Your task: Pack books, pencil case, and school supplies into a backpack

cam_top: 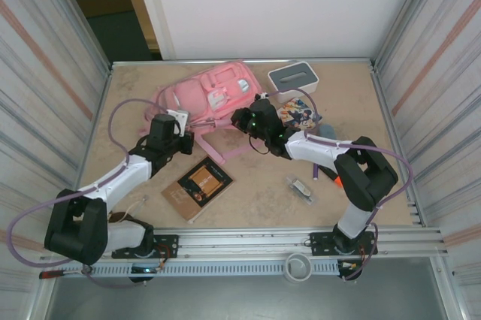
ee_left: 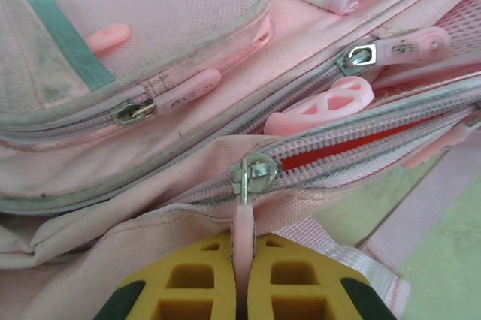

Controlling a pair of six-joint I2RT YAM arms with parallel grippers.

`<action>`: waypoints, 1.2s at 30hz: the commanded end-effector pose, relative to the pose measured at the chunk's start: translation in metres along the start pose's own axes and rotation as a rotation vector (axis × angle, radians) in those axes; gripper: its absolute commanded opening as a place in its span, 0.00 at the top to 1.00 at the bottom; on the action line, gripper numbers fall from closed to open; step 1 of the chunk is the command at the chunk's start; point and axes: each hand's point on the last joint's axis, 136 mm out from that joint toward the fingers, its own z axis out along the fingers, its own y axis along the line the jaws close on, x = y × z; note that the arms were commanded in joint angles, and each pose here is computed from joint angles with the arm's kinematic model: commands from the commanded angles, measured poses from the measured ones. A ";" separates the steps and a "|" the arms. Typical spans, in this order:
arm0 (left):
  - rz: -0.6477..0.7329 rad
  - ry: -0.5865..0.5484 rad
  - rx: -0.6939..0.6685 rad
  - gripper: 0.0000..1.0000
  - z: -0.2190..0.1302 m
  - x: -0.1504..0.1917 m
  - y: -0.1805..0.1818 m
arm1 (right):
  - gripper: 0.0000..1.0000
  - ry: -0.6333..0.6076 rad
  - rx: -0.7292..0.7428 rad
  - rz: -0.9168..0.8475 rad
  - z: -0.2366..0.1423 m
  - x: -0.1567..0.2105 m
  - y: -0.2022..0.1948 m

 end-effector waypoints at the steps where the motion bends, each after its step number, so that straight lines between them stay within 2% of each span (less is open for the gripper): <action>1: -0.116 -0.060 0.010 1.00 -0.008 -0.008 0.011 | 1.00 -0.093 0.029 -0.022 -0.009 -0.036 -0.006; 9: -0.188 -0.056 0.039 1.00 -0.005 0.001 0.019 | 1.00 -0.068 0.054 -0.035 -0.002 -0.044 -0.015; 19: -0.193 -0.036 0.051 1.00 -0.006 0.016 0.018 | 1.00 -0.044 0.062 -0.045 0.008 -0.057 -0.020; 25: -0.202 -0.044 0.059 1.00 -0.006 0.014 0.017 | 1.00 -0.009 0.050 -0.048 0.016 -0.052 -0.020; 33: -0.270 -0.026 -0.015 1.00 -0.008 0.020 0.036 | 1.00 0.049 0.082 -0.075 0.024 -0.062 -0.029; 36: -0.250 -0.020 0.067 1.00 -0.005 0.015 0.019 | 1.00 0.093 0.080 -0.081 0.036 -0.059 -0.030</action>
